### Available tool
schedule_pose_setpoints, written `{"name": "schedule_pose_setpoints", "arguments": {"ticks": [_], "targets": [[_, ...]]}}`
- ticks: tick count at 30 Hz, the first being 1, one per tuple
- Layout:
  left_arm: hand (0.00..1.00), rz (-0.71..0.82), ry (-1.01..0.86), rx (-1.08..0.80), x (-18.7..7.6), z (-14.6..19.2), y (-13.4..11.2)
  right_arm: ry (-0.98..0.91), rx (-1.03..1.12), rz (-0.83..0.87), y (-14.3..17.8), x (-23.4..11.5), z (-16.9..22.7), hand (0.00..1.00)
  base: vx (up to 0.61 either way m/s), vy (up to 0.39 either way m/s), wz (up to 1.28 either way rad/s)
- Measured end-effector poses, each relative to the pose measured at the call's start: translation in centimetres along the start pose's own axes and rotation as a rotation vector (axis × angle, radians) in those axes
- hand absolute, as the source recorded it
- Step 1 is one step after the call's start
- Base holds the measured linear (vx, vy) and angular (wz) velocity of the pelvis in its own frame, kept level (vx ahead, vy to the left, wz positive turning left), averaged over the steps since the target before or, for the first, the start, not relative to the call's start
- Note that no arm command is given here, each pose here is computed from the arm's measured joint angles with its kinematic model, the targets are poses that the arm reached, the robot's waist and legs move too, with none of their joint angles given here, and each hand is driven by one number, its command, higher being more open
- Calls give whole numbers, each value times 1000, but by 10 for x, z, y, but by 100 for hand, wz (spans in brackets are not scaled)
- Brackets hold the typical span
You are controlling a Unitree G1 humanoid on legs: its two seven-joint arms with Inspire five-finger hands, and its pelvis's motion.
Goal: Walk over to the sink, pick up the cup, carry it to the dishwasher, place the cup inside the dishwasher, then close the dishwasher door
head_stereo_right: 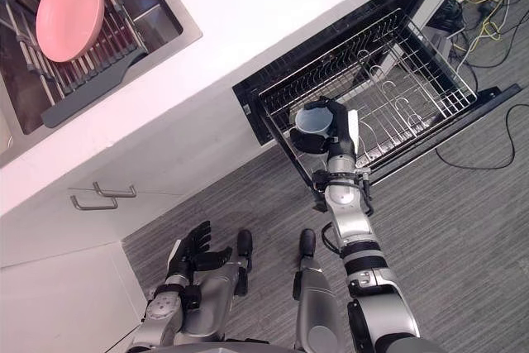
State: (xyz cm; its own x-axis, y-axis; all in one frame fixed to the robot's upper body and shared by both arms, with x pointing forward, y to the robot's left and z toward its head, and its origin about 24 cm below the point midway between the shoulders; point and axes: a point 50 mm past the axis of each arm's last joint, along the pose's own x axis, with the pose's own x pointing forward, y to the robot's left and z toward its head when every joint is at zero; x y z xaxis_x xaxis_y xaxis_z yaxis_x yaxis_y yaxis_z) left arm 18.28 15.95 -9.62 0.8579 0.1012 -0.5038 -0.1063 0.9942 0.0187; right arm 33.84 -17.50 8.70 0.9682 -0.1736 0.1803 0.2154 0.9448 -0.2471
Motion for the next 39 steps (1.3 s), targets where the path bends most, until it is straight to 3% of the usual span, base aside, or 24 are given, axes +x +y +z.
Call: {"name": "schedule_pose_setpoints", "arguments": {"ticks": [16, 29, 39], "targets": [[90, -19, 13, 10, 0, -1, -4, -14, 52, -8, -1, -26, -3, 90, 2, 1, 0], [90, -9, 125, 62, -3, -23, 13, -44, 165, -29, -9, -93, -1, 90, 59, 8, 2], [90, 7, 229, 83, -12, -46, 21, -14, 205, 20, -4, -123, -7, 90, 20, 0, 9]]}}
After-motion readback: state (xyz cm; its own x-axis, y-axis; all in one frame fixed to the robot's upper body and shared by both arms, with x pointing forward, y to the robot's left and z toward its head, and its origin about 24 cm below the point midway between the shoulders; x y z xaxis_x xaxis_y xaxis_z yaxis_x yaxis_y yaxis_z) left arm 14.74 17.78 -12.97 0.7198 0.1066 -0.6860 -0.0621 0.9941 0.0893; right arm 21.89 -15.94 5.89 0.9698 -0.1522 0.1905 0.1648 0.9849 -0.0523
